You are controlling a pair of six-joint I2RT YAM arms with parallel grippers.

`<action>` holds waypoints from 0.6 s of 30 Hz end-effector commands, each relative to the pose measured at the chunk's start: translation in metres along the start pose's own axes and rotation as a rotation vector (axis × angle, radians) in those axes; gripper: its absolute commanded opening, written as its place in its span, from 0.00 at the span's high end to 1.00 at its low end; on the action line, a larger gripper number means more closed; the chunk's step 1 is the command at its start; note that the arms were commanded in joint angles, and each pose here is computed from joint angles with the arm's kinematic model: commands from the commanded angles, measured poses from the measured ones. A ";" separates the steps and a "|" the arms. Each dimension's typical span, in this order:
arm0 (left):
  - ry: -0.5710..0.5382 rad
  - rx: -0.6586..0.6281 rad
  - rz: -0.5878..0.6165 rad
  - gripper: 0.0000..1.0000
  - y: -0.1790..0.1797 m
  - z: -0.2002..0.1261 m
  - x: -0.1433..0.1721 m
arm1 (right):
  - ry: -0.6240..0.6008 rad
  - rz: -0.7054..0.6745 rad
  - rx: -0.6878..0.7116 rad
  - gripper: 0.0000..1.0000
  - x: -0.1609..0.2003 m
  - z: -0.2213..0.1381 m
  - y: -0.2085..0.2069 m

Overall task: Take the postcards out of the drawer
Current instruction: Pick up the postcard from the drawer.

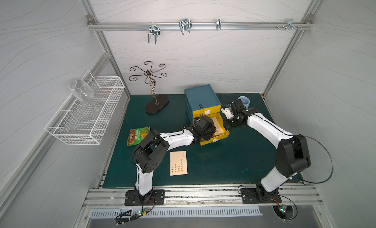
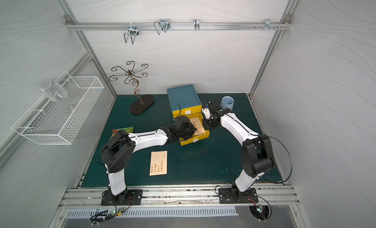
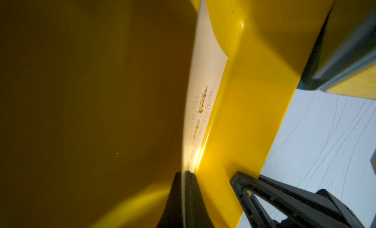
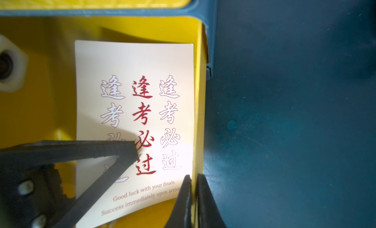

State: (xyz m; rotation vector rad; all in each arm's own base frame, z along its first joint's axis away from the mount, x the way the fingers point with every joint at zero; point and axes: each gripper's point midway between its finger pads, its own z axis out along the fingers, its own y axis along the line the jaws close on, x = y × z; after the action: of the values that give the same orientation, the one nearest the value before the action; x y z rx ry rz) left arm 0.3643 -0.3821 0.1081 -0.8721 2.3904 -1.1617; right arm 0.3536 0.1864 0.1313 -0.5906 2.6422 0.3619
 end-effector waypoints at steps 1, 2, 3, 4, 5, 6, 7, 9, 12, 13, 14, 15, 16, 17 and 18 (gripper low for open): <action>-0.003 0.098 -0.050 0.97 -0.039 -0.017 -0.009 | 0.014 0.001 -0.033 0.87 -0.002 0.002 0.010; 0.002 0.107 -0.056 0.97 -0.042 -0.018 -0.009 | 0.013 0.001 -0.033 0.87 -0.003 0.002 0.010; 0.004 0.114 -0.060 0.97 -0.045 -0.019 -0.010 | 0.012 0.001 -0.032 0.87 -0.003 0.002 0.010; 0.008 0.121 -0.066 0.97 -0.047 -0.021 -0.009 | 0.013 0.003 -0.032 0.87 -0.003 0.002 0.010; 0.011 0.127 -0.072 0.98 -0.049 -0.023 -0.009 | 0.015 0.002 -0.032 0.87 -0.003 0.002 0.010; 0.014 0.132 -0.080 0.98 -0.050 -0.024 -0.009 | 0.015 0.004 -0.031 0.87 -0.003 0.002 0.010; 0.018 0.139 -0.088 0.99 -0.052 -0.025 -0.008 | 0.015 0.004 -0.032 0.86 -0.003 0.002 0.010; 0.024 0.150 -0.102 0.99 -0.055 -0.029 -0.007 | 0.014 0.005 -0.030 0.86 -0.004 0.001 0.010; 0.025 0.166 -0.120 0.99 -0.058 -0.036 -0.007 | 0.016 0.006 -0.026 0.83 -0.003 0.001 0.010; 0.023 0.172 -0.126 1.00 -0.059 -0.038 -0.008 | 0.016 0.007 -0.025 0.83 -0.003 0.001 0.010; 0.018 0.179 -0.134 1.00 -0.060 -0.040 -0.009 | 0.017 0.007 -0.023 0.82 -0.003 0.001 0.009; 0.015 0.185 -0.138 1.00 -0.061 -0.043 -0.010 | 0.018 0.007 -0.024 0.82 -0.003 0.001 0.010; 0.017 0.192 -0.139 1.00 -0.063 -0.045 -0.010 | 0.015 0.006 -0.024 0.81 -0.003 0.001 0.010; 0.019 0.196 -0.139 1.00 -0.064 -0.047 -0.009 | 0.014 0.008 -0.024 0.80 -0.004 0.001 0.010; 0.023 0.202 -0.139 1.00 -0.066 -0.049 -0.009 | 0.011 0.009 -0.024 0.79 -0.004 -0.001 0.010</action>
State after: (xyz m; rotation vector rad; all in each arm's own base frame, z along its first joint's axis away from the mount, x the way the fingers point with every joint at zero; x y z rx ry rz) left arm 0.3643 -0.3773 0.1587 -0.9917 2.2965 -1.3374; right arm 0.3537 0.1914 0.1303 -0.5814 2.6515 0.3772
